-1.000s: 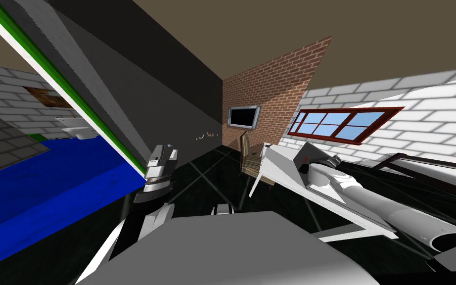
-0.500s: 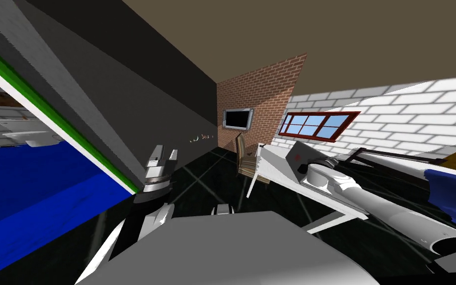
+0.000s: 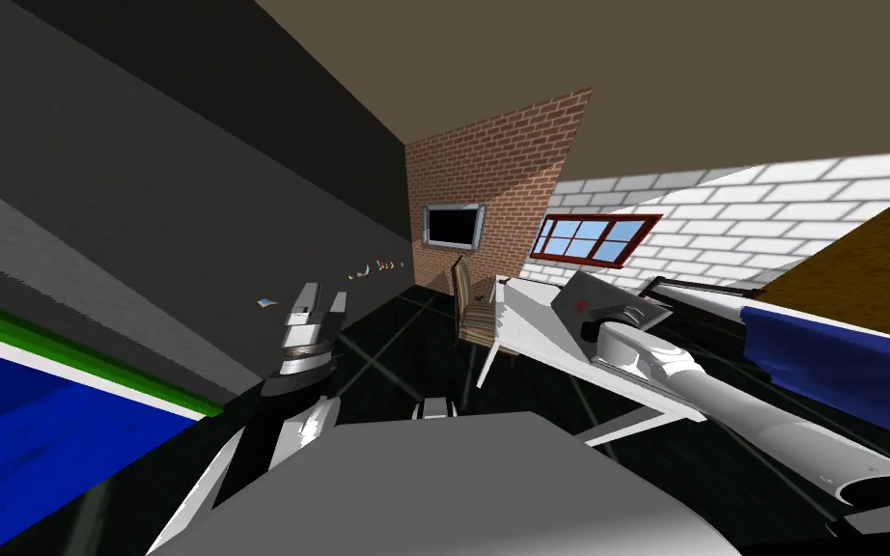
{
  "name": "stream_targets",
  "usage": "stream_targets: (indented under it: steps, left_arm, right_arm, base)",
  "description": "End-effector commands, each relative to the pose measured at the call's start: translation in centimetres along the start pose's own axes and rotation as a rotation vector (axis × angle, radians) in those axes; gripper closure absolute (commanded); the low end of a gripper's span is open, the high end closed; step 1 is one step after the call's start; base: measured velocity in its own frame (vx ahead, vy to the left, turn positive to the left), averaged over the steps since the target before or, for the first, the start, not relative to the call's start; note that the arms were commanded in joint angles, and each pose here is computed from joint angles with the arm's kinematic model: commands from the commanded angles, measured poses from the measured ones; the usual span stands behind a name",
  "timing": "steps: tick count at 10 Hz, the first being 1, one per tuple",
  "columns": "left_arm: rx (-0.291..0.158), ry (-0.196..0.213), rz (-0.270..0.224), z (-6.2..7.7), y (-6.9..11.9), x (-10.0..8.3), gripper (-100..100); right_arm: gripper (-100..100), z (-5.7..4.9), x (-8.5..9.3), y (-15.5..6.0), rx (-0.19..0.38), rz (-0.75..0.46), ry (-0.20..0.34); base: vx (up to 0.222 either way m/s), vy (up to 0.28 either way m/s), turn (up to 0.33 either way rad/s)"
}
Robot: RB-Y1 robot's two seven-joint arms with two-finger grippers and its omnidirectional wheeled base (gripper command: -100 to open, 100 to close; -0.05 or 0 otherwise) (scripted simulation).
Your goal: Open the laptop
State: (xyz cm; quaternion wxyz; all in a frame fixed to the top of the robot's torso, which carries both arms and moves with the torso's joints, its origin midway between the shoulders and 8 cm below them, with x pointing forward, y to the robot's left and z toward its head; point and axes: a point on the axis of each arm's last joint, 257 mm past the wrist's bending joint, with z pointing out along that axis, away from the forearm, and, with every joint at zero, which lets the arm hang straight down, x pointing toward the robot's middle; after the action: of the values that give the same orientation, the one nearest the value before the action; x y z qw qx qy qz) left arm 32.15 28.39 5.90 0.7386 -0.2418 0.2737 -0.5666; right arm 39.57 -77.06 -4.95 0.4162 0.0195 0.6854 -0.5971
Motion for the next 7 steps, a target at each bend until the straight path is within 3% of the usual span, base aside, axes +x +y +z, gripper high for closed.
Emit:
stream_targets:
  steps: [1,3,4,5,7]
  left_arm:
    - [0.000,0.000,0.000,0.0,0.0,0.0,0]
    - [0.000,0.000,0.000,0.0,0.0,0.0,0]
    - [0.000,0.000,0.000,0.0,0.0,0.0,0]
    - [0.000,0.000,0.000,0.0,0.0,0.0,0]
    - [0.000,0.000,0.000,0.0,0.0,0.0,0]
  right_arm:
    - [100,-0.8,-1.5,1.6,-0.053,0.019,-0.059]
    - [100,-0.9,-2.1,2.4,-0.083,0.018,-0.082]
    - [100,-1.7,-3.0,3.1,-0.106,0.031,-0.120]
    - [100,-1.8,-3.4,3.3,-0.121,0.034,-0.136]
    - [100,-1.9,-4.0,4.0,-0.147,0.034,-0.157]
  base:
    - [0.214,0.039,-0.379]
    - [0.073,0.026,-0.130]
    - [0.185,0.040,-0.293]
    - [0.230,0.045,-0.380]
    - [0.070,0.010,-0.117]
